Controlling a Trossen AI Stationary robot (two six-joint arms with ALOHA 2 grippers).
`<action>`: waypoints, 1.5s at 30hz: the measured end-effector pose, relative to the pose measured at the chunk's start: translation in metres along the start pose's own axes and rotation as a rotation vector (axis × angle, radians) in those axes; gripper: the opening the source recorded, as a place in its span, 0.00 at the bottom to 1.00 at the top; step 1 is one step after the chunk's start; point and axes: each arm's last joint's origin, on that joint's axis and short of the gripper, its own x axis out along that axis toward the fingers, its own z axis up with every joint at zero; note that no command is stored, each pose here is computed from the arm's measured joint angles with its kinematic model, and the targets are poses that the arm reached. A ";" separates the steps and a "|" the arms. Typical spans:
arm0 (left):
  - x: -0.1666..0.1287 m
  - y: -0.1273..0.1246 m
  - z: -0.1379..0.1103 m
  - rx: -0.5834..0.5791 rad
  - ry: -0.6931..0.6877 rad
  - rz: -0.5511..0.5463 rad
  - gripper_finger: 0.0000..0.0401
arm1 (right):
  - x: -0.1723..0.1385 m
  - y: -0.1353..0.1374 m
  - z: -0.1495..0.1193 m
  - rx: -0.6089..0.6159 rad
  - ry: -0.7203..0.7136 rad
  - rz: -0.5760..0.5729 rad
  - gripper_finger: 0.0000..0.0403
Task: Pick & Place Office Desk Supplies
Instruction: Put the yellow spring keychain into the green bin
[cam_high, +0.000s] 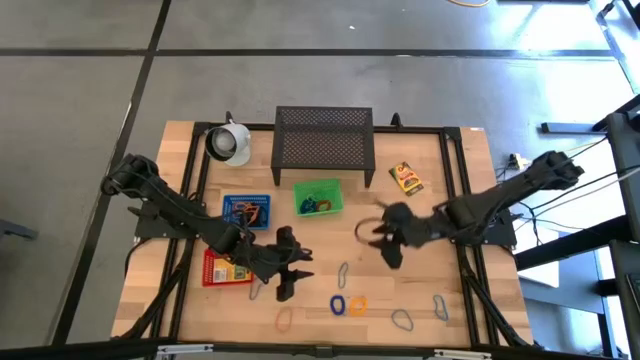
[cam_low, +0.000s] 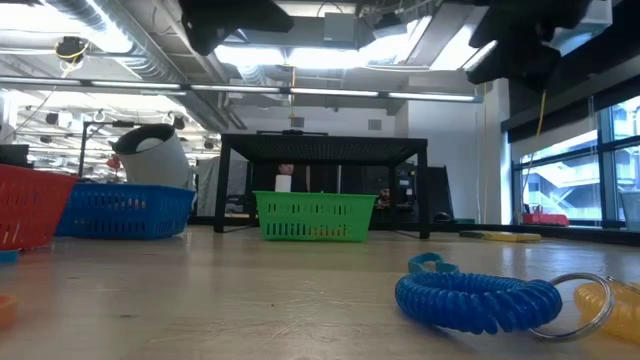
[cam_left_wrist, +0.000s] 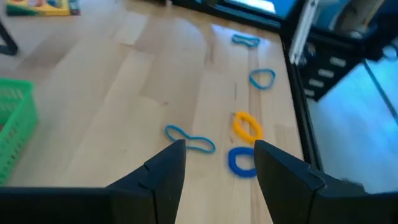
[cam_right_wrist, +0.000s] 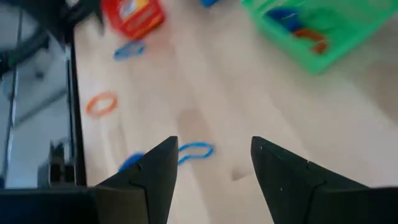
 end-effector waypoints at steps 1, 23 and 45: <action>-0.001 0.000 0.001 -0.021 -0.009 0.006 0.46 | 0.006 0.006 -0.005 -0.032 0.011 0.010 0.51; -0.004 -0.003 0.001 -0.157 -0.014 0.000 0.46 | 0.117 0.047 -0.100 -0.653 0.241 0.241 0.47; -0.004 0.000 -0.003 -0.145 0.006 0.042 0.46 | 0.135 0.038 -0.114 -0.707 0.266 0.144 0.03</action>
